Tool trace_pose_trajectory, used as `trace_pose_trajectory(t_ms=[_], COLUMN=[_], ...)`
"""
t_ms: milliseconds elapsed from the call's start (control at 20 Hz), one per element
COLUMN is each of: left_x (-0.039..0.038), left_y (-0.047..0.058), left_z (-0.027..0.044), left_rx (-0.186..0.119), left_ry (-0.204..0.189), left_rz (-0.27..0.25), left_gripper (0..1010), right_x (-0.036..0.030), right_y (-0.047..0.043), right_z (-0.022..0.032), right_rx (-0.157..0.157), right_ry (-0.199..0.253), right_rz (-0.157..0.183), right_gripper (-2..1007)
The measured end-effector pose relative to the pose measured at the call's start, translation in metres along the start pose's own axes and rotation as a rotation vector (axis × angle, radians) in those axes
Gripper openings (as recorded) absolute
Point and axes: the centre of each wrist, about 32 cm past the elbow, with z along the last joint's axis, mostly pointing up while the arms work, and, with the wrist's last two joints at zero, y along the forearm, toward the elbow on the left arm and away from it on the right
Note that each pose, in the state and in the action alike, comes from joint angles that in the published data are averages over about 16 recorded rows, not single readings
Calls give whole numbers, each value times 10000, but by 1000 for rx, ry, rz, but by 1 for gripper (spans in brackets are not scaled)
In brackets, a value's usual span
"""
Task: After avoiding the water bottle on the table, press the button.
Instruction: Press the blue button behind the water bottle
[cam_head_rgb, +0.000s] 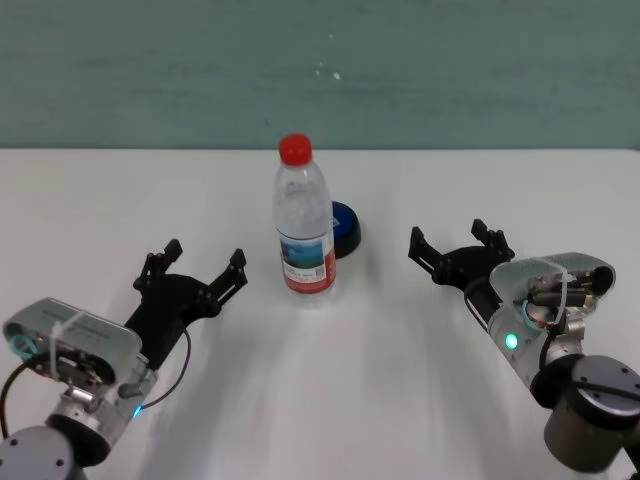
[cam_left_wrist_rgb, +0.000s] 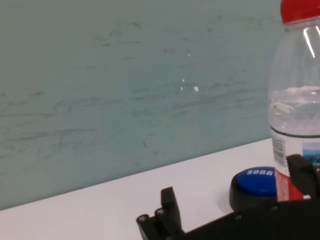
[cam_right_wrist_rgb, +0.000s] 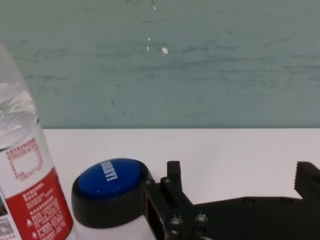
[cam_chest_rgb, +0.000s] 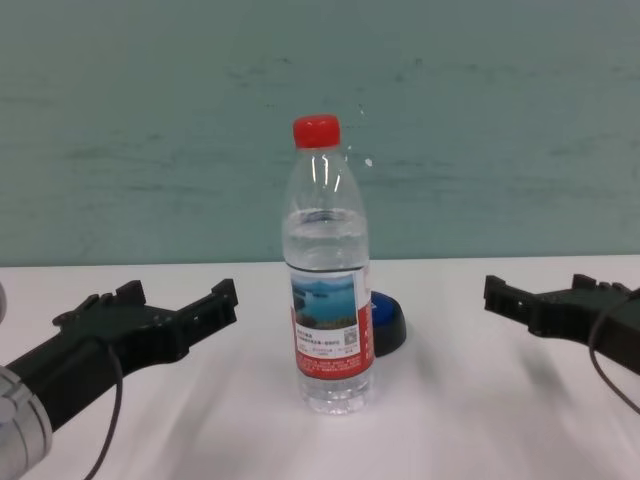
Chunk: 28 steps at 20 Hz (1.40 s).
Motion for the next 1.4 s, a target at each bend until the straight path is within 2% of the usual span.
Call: trace_pose_trajectory(t_ms=[450,800,1050,1400], left_x=[0,0,0,0], left_y=[0,0,0,0], left_z=[0,0,0,0], left_rx=[0,0,0,0], left_ry=[0,0,0,0], left_rz=[0,0,0,0], left_gripper=[1010,1010,1010,1010], right_x=[97,141,140,111], right_y=[200,320,412,554], right_z=[107,173,200,204], right_rx=[-8,-15,-17,-26], right_ry=[-8,-6,-13,-38], right_rz=[30,53,68,82], right_gripper=[1004,1004,1004,1004])
